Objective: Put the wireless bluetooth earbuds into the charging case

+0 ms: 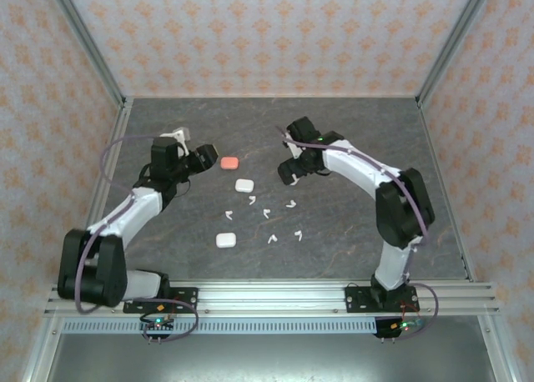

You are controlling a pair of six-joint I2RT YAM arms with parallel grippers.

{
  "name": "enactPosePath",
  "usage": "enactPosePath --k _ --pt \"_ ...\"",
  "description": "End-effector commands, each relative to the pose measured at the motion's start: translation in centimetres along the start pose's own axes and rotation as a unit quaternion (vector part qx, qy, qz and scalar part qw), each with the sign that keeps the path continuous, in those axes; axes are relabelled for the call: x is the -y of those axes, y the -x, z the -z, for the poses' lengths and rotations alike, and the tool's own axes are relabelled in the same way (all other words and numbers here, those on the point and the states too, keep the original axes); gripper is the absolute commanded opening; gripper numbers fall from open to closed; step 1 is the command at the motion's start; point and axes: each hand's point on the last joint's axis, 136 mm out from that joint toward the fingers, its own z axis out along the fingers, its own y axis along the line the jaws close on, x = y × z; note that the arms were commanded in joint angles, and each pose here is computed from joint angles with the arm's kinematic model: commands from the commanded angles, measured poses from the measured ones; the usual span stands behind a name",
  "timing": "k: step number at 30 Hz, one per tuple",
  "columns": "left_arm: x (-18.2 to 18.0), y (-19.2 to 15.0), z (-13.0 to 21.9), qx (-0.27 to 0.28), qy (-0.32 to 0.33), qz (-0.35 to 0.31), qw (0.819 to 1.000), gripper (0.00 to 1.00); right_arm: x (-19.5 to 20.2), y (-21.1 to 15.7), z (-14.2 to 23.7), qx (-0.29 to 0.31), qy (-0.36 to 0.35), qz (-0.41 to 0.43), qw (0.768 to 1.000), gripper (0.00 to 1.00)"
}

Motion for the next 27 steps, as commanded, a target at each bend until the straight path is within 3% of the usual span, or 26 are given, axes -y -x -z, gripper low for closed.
enactPosePath --k 1,10,27 --pt "-0.8 -0.1 2.3 0.014 0.028 -0.014 0.999 0.70 -0.2 -0.1 -1.4 -0.031 -0.003 0.040 0.999 0.96" --pt "0.3 0.8 6.3 0.056 0.022 -0.024 0.998 0.77 -0.6 0.6 -5.0 -0.062 0.009 0.052 0.997 0.93" --pt "0.6 1.1 7.0 0.061 0.020 -0.029 0.998 0.78 -1.2 -2.4 -6.8 -0.113 0.037 0.042 0.992 0.61"
